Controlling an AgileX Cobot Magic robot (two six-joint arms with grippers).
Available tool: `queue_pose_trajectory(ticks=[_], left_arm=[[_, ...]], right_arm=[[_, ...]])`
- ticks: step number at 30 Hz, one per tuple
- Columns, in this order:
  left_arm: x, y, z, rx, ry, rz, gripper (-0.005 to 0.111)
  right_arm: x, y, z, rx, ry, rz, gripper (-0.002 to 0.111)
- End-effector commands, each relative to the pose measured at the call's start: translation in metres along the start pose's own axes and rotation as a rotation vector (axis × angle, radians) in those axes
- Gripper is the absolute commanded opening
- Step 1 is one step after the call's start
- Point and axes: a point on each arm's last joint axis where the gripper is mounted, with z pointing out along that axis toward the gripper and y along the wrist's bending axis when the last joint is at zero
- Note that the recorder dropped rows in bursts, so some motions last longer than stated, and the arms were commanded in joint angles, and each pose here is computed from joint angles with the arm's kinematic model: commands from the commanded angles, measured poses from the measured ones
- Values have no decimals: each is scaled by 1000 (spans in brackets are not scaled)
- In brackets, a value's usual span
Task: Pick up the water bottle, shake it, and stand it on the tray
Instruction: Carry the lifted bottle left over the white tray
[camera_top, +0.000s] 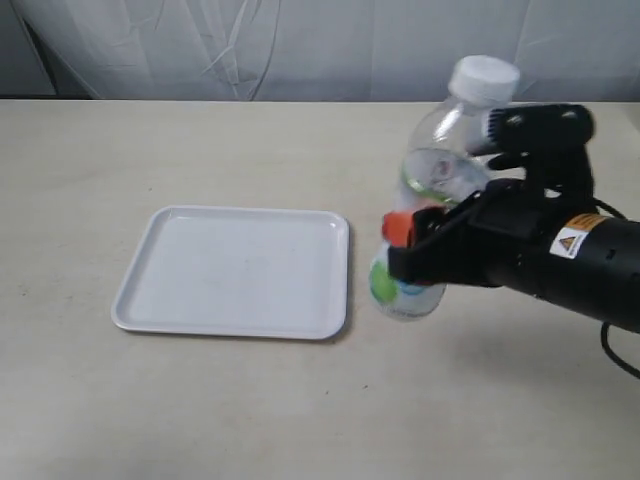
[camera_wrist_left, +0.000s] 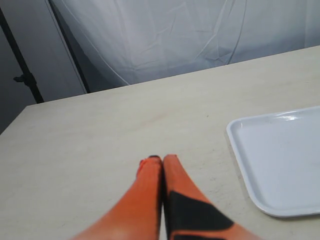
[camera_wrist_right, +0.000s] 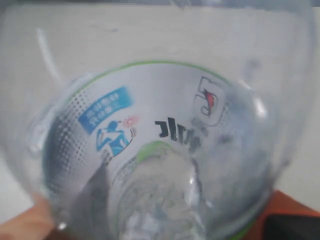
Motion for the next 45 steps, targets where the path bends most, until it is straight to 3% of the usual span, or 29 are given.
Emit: queue_pose_trajectory(ticks=[1,5,7,9,11,13,15,17,21,24,27,29,31,33,34,35,36,38,39,40,41,43,44,45], left_arm=[[0,0,0,0,-7,-6,0],[0,0,0,0,-7,-6,0],[0,0,0,0,-7,-6,0],[0,0,0,0,-10,-6,0],[0,0,0,0,-10,-6,0],[0,0,0,0,-10,-6,0],[0,0,0,0,-10,-6,0],[0,0,0,0,-10,-6,0],[0,0,0,0,-10,-6,0],[0,0,0,0,-10,-6,0],[0,0,0,0,-10,-6,0],[0,0,0,0,-10,-6,0],[0,0,0,0,-10,-6,0],[0,0,0,0,-10,-6,0],[0,0,0,0,-10,-6,0],[0,0,0,0,-10,-6,0],[0,0,0,0,-10,-6,0],[0,0,0,0,-10,-6,0],[0,0,0,0,-10,-6,0],[0,0,0,0,-10,-6,0],[0,0,0,0,-10,-6,0],[0,0,0,0,-10,-6,0],[0,0,0,0,-10,-6,0],[0,0,0,0,-10,-6,0]], right_arm=[[-16,22,-13,-95,28,-329,-1],[-39,2,-15,-31,-163,175,-1],[-41,17,-16,-84,-150,101,-1],[-44,40,-25,-156,-120,-207,-1],[-48,44,-32,-152,-96,-371,-1],[-56,22,-31,-58,-78,-236,-1],[-60,-5,-29,39,-62,52,-1],[-61,-19,-28,89,-69,211,-1],[-64,7,-30,-34,-119,225,-1],[-71,16,-38,-80,-196,67,-1],[-69,-5,-35,5,-161,209,-1],[-66,-4,-30,1,-128,274,-1],[-63,11,-29,-43,-106,126,-1],[-59,17,-35,-39,-77,-125,-1],[-60,8,-34,-2,-78,-64,-1],[-63,-11,-33,60,-88,127,-1],[-63,-15,-32,73,-92,179,-1],[-61,3,-31,7,-76,106,-1],[-62,21,-38,-61,-108,-87,-1],[-61,19,-44,-41,-105,-220,-1],[-61,11,-44,4,-82,-192,-1],[-58,-25,-41,167,-38,197,-1],[-58,-26,-39,159,-38,273,-1],[-59,-14,-38,93,-51,221,-1]])
